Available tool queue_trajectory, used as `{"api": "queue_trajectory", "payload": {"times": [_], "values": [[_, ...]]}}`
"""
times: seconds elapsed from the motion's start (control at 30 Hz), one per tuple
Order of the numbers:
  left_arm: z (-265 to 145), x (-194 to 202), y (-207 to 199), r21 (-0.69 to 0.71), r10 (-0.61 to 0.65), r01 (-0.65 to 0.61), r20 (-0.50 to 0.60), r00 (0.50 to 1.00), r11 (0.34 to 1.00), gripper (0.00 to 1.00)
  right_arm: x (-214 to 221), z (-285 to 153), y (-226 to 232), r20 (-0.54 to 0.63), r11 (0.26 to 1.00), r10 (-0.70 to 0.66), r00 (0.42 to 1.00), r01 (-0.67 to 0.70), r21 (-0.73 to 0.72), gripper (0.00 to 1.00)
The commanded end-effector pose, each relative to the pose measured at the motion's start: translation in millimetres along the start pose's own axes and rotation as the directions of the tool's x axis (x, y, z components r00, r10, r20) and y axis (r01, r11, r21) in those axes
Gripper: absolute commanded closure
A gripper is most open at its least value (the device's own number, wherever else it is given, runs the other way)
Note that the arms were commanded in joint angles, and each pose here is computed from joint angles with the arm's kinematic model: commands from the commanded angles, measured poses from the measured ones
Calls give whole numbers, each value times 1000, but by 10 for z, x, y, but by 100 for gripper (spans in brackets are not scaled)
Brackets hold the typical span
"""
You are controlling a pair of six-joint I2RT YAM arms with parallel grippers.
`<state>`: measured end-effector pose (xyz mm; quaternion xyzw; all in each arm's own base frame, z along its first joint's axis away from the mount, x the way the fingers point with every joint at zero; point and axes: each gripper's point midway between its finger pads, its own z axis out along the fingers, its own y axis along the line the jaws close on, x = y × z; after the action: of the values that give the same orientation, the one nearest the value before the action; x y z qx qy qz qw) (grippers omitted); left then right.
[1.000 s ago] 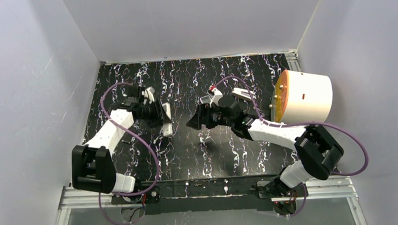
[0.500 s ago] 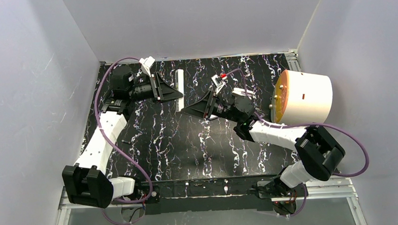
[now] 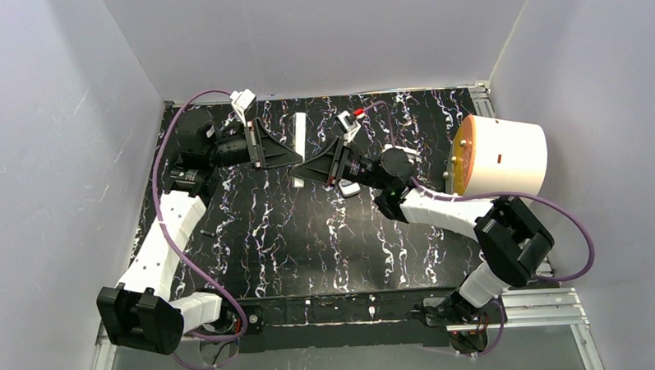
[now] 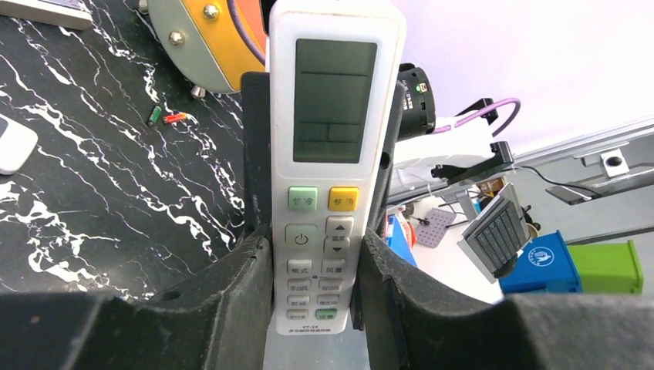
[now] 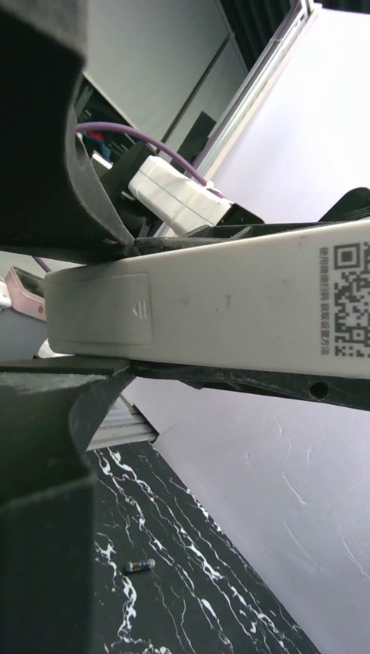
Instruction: Load the batteries into the remote control
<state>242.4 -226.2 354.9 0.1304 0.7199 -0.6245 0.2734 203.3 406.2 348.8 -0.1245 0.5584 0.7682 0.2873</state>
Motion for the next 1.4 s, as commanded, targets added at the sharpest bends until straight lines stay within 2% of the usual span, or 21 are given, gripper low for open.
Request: {"api": "queue_trajectory", "payload": {"times": [0.0,0.07,0.1,0.17,0.23,0.27,0.33,0.4,0.57,0.67,0.83,0.93,1.0,1.23,1.37], "values": [[-64,-52,-336,54,79,-80,11,997,995,93,-82,75,356,9,990,-58,998,58,-127,62],[-71,-81,-365,46,90,-91,30,996,995,86,-54,69,338,-3,990,-66,998,65,-126,74],[-73,-97,-371,41,93,-94,39,995,995,79,-32,69,320,-13,990,-72,997,70,-122,78],[-82,-129,-367,18,103,-104,71,992,994,51,26,71,240,-50,991,-102,993,98,-91,86],[-98,-150,-336,-15,118,-117,105,987,993,34,102,70,107,-112,987,-159,981,157,-32,90],[-104,-162,-306,-36,124,-120,121,985,992,28,143,59,-20,-151,973,-224,963,229,14,91],[-125,-179,-219,-94,129,-116,147,981,989,25,219,-13,-302,-245,937,-285,927,323,134,92],[-149,-200,-113,-158,131,-104,168,977,982,24,220,-113,-499,-328,873,-346,879,430,231,93],[-235,-179,262,-340,116,-49,180,977,939,24,120,-375,-741,-460,711,-445,768,615,339,94],[-231,-119,373,-358,90,-25,164,982,933,27,131,-517,-892,-563,616,-449,694,697,367,94],[-248,-28,613,-422,44,21,144,989,906,28,205,-566,-1011,-685,482,-465,561,809,336,96],[-305,39,843,-509,5,64,133,991,858,28,227,-551,-1039,-706,452,-476,525,834,316,97],[-351,123,992,-564,-46,104,115,992,819,29,231,-536,-1045,-705,451,-480,523,836,313,97],[-149,335,913,-425,-177,157,-7,984,892,52,308,-508,-1071,-719,439,-493,489,854,280,97],[-104,405,869,-375,-217,181,-56,975,909,55,359,-485,-1115,-743,425,-493,453,870,249,97]]}}
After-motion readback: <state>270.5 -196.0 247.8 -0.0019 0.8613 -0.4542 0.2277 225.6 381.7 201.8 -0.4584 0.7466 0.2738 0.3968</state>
